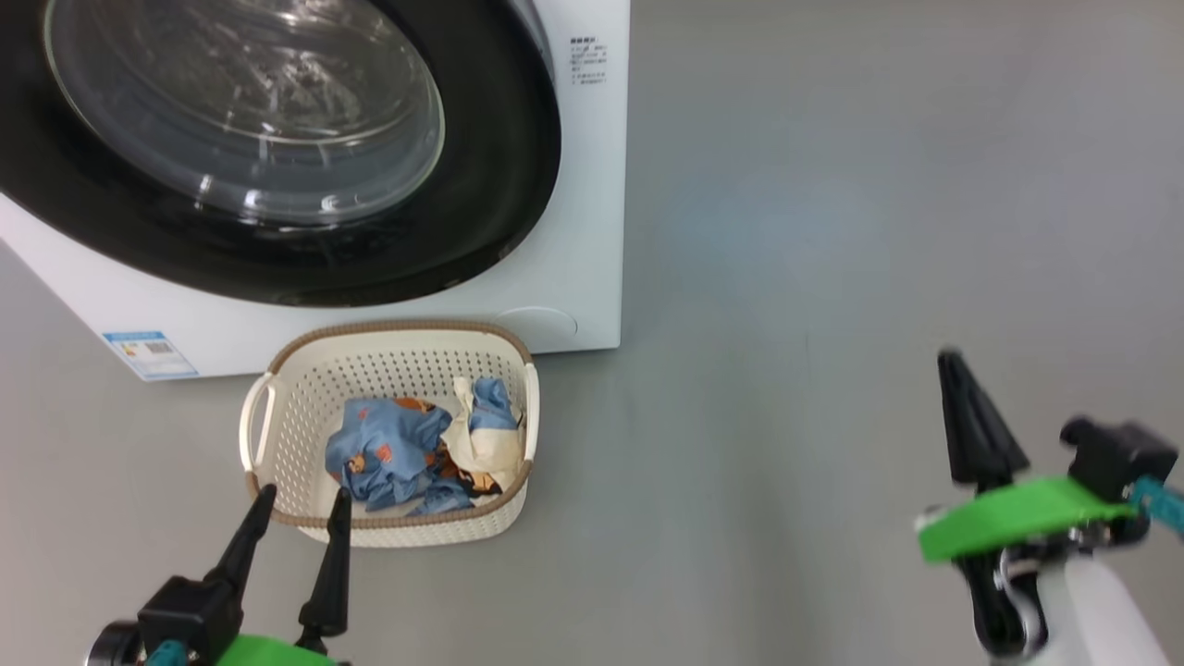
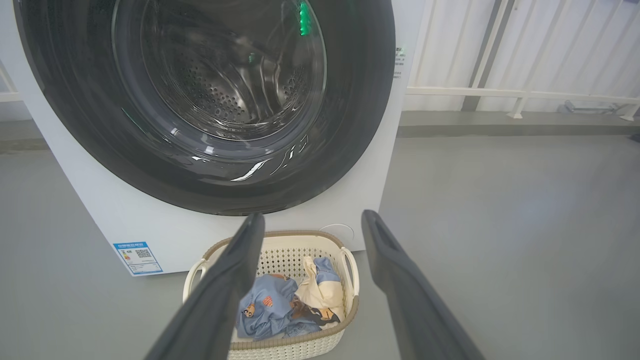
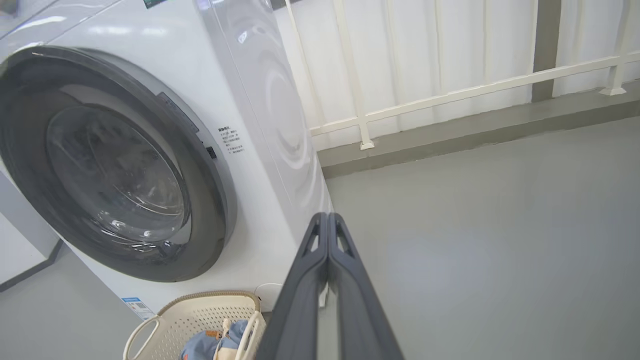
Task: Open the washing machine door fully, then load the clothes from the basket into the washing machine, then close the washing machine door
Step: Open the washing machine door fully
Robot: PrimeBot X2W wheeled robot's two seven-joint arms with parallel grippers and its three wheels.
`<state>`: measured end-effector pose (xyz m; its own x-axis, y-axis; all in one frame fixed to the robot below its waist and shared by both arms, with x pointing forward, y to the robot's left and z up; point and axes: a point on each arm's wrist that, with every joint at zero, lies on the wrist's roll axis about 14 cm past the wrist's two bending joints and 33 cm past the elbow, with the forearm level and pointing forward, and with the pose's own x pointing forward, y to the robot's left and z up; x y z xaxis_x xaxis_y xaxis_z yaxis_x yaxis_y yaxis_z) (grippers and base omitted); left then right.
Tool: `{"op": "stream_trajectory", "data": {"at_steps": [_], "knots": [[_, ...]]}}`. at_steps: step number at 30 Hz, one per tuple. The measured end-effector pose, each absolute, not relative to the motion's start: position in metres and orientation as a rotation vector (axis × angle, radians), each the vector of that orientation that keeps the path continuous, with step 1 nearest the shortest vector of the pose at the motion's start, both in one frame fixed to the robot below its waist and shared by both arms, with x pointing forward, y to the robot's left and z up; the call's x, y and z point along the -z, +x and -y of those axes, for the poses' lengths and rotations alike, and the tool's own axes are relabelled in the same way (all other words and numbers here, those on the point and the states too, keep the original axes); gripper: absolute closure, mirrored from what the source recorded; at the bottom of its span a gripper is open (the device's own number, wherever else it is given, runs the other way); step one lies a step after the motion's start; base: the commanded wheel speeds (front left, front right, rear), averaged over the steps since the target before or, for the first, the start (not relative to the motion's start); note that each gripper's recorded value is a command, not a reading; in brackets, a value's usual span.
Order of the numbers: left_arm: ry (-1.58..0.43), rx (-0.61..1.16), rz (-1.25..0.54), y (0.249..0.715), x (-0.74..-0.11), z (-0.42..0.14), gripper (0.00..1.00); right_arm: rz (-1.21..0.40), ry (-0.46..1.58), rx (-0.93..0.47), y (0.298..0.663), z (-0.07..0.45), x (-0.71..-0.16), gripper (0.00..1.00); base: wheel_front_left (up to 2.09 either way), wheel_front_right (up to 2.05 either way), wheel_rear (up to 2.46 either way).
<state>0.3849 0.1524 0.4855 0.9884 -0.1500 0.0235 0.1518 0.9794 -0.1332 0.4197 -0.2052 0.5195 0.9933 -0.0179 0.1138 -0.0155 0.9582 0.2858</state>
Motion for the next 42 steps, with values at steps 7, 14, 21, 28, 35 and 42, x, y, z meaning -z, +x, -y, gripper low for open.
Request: {"op": "stream_trajectory", "data": {"at_steps": [7,14,21,28,35,42], "knots": [[-0.144,0.156,0.026,0.400,-0.488,-0.150,0.00,0.260,0.443,-0.074,0.466,0.190,-0.574,1.00,0.00,0.00,0.00],[-0.162,0.155,0.019,0.413,-0.484,-0.147,0.00,0.347,0.631,-0.157,0.509,0.179,-0.613,1.00,0.00,0.00,0.00],[-0.180,0.136,0.023,0.425,-0.482,-0.151,0.00,0.369,0.794,-0.238,0.549,0.168,-0.636,1.00,0.00,0.00,0.00],[-0.179,0.123,0.012,0.430,-0.477,-0.155,0.00,0.222,0.942,-0.356,0.593,0.140,-0.633,1.00,0.00,0.00,0.00],[-0.178,0.112,-0.001,0.438,-0.471,-0.159,0.00,0.089,1.019,-0.501,0.626,0.107,-0.637,1.00,0.00,0.00,0.00],[-0.202,0.089,-0.032,0.441,-0.458,-0.166,0.00,-0.140,1.102,-0.631,0.647,0.069,-0.611,1.00,0.00,0.00,0.00]]}}
